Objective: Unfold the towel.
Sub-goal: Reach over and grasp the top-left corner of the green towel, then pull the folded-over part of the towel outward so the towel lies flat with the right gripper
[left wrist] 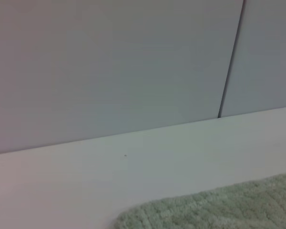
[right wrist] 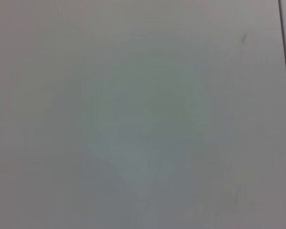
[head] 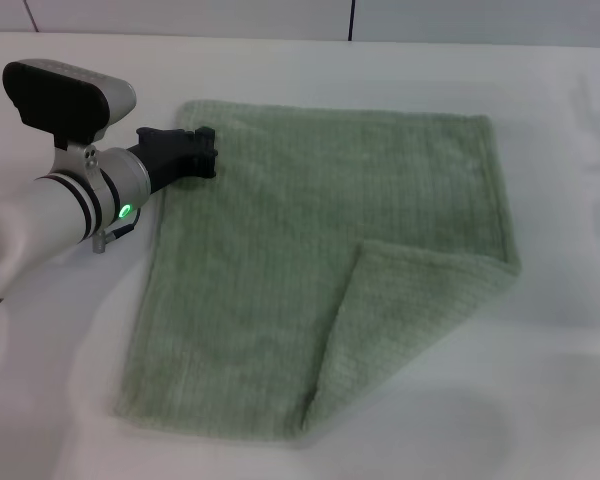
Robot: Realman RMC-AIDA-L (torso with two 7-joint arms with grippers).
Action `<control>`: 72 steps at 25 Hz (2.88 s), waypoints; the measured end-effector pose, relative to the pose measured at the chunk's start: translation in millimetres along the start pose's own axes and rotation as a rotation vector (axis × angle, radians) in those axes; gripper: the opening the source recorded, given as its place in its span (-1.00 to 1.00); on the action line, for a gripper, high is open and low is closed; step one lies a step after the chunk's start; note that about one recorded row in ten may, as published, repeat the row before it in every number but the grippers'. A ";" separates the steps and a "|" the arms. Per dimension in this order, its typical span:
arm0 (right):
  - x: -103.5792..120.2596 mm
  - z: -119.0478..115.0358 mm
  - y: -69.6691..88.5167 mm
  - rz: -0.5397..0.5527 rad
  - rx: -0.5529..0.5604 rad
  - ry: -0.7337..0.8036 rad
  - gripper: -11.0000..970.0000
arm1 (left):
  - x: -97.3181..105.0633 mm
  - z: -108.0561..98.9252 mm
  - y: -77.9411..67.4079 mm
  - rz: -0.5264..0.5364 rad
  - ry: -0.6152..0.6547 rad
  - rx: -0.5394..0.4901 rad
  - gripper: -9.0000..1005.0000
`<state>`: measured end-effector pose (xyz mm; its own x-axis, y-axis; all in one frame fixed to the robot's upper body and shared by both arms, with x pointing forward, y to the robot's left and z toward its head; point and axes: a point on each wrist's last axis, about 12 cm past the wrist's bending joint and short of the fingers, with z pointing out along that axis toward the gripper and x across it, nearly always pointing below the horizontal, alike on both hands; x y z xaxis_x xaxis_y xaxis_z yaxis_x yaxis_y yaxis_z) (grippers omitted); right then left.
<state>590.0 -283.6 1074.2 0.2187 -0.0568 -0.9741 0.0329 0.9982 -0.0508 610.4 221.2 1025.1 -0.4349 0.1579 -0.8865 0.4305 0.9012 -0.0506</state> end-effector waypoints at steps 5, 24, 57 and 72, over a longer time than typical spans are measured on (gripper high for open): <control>-0.2 0.1 0.6 0.000 -0.003 -0.001 0.34 | -0.1 0.1 0.1 0.001 0.001 -0.001 -0.98; -10.2 15.2 54.5 0.055 -0.211 0.065 0.34 | 6.7 -2.9 2.2 -0.004 0.016 -0.010 -0.98; -35.7 31.1 84.6 0.017 -0.347 0.165 0.34 | -2.0 -1.4 -0.6 -0.005 -0.021 0.003 -0.98; -49.6 40.1 94.6 -0.011 -0.379 0.260 0.34 | -1.9 -1.5 0.0 -0.006 -0.021 0.000 -0.98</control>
<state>621.4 -187.3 1126.6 -0.0337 -0.1083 -0.9936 -0.3360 0.9375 -0.0908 610.0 221.5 1027.5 -0.4205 0.1436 -0.8959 0.4282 0.9019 -0.0564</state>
